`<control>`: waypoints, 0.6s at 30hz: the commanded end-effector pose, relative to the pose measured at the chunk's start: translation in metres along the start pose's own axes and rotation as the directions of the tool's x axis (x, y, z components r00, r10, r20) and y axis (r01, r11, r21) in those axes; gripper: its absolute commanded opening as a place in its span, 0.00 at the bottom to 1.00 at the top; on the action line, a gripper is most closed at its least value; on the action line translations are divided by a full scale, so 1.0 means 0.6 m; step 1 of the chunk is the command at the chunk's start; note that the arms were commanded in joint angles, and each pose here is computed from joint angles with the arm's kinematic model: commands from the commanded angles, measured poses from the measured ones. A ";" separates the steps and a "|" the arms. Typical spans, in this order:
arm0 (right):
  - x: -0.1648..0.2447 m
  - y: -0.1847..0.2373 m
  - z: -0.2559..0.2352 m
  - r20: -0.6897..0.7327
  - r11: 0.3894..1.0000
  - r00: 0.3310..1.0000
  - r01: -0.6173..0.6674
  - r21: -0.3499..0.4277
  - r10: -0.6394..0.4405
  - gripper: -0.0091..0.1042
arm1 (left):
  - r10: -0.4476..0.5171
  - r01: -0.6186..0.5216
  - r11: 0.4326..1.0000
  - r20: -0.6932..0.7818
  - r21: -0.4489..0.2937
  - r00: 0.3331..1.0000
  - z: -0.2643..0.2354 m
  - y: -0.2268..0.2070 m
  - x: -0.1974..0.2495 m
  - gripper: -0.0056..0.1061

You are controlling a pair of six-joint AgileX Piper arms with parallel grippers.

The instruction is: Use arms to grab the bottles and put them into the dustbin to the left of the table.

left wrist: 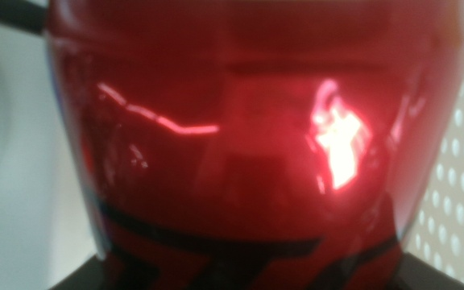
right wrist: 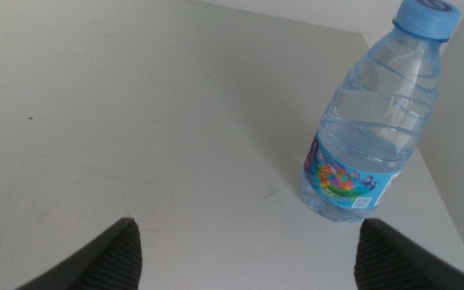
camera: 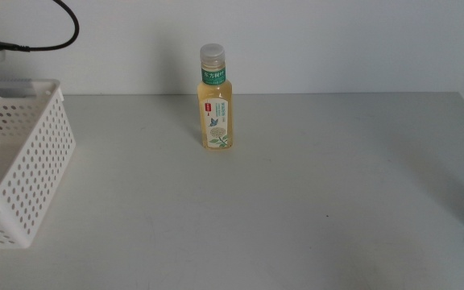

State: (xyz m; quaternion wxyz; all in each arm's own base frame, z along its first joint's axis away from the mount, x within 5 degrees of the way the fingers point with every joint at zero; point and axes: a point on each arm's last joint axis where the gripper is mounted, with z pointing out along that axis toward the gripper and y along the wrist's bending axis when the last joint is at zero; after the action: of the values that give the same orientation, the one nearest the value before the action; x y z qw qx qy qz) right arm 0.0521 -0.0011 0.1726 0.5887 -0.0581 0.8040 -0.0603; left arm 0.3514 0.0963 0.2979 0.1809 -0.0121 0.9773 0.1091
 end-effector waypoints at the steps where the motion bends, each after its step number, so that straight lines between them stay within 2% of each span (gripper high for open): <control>1: -0.011 -0.003 -0.003 0.081 1.000 0.997 0.013 0.027 -0.015 0.68 | 0.005 -0.002 1.000 0.107 -0.028 0.994 -0.025 0.008 -0.020 0.03; 18: -0.011 -0.003 -0.003 0.081 1.000 0.997 0.013 0.027 -0.015 0.68 | 0.004 0.000 0.999 -0.079 0.048 0.997 0.113 -0.014 -0.022 0.05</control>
State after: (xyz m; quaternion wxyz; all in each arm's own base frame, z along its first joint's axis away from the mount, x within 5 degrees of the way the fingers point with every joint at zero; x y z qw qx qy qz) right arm 0.0521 -0.0011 0.1726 0.5887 -0.0581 0.8040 -0.0603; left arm 0.3853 0.1018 0.2075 0.0865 -0.0069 0.9936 0.0728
